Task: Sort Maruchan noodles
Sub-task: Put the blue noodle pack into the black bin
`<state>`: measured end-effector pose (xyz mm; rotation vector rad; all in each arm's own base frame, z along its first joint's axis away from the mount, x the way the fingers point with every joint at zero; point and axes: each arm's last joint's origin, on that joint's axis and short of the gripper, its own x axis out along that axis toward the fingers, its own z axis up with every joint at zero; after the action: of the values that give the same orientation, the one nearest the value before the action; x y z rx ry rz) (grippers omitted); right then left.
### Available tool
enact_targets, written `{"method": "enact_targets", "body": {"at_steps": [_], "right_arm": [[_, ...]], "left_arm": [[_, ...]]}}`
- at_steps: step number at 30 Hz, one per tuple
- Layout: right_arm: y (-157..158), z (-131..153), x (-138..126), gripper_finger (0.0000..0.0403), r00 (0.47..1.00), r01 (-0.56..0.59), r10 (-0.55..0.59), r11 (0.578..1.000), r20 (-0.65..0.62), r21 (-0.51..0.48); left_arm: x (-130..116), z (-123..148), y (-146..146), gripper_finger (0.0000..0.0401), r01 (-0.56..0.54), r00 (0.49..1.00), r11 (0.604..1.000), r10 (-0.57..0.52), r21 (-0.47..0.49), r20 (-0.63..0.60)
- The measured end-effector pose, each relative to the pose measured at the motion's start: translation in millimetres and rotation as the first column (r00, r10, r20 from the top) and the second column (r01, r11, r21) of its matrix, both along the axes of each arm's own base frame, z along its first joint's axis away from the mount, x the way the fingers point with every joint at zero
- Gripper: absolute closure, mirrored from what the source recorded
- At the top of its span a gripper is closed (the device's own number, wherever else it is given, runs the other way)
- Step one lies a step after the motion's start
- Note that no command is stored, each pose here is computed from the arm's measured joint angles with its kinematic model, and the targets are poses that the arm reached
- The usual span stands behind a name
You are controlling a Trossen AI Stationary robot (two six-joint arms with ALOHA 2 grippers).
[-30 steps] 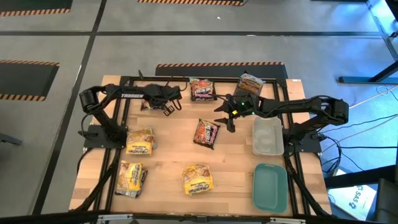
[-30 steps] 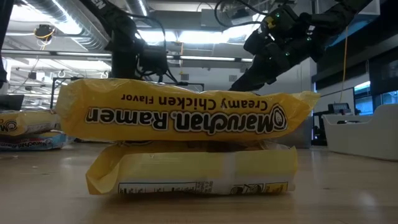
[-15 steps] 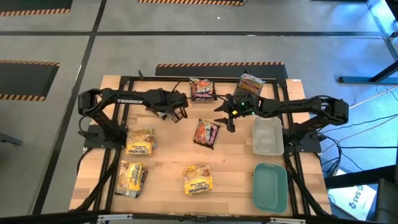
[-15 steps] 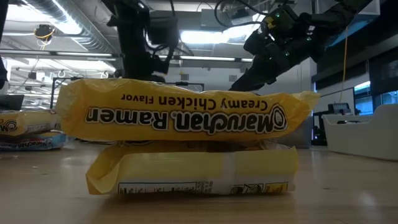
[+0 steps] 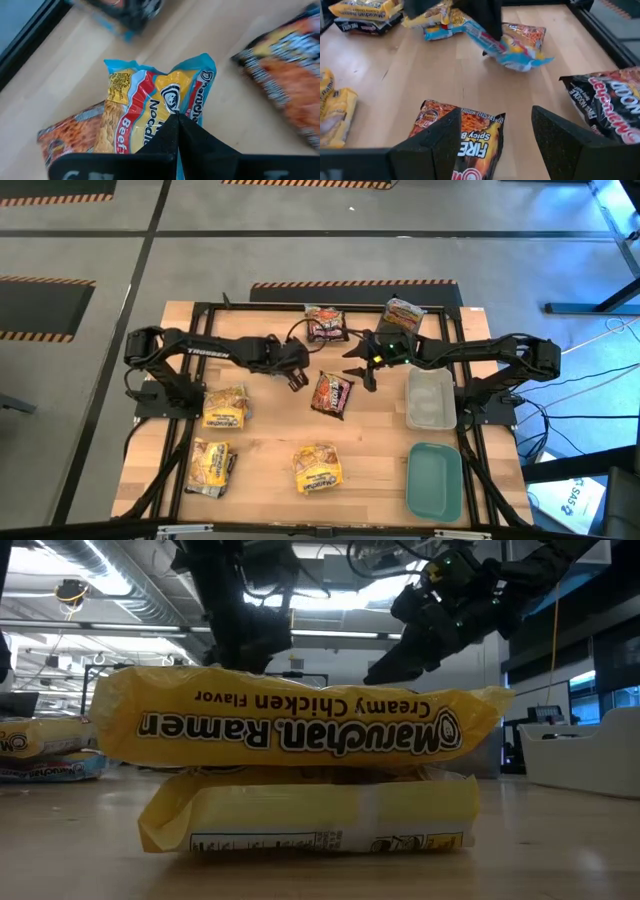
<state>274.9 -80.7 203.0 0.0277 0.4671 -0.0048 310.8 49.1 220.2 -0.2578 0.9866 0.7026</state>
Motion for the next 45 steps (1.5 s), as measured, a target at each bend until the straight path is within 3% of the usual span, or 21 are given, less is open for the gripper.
{"method": "enact_targets", "body": {"at_steps": [12,16,24,31,39,45], "right_arm": [[1.8,-6.4,0.6,0.0175,0.999,-0.011,0.016,0.991,-0.032,0.135],[0.5,-13.0,5.6,0.0175,0.999,-0.035,0.039,0.993,-0.028,0.111],[-4.1,-32.6,21.6,0.0174,0.992,-0.123,0.124,0.992,0.023,-0.032],[-8.0,-45.2,34.2,0.0126,0.982,-0.148,0.161,0.98,0.1,-0.131],[-11.2,-54.8,51.9,0.01,0.967,-0.224,0.235,0.969,0.103,-0.107],[-8.5,-55.5,60.5,0.0131,0.954,-0.264,0.279,0.954,0.105,-0.14]], "left_arm": [[18.1,9.6,-11.8,0.0401,0.098,0.978,0.995,-0.099,0.011,0.184],[20.5,10.9,-13.2,0.0401,0.142,0.969,0.99,-0.14,0.005,0.203],[22.5,11.9,-17.9,0.0401,0.189,0.96,0.982,-0.188,0.018,0.209],[24.0,12.7,-20.1,0.0401,0.225,0.95,0.974,-0.224,0.021,0.216],[25.8,14.2,-20.5,0.0401,0.242,0.942,0.969,-0.244,0.036,0.231],[25.9,14.2,-20.5,0.0401,0.247,0.941,0.968,-0.25,0.04,0.229]]}}
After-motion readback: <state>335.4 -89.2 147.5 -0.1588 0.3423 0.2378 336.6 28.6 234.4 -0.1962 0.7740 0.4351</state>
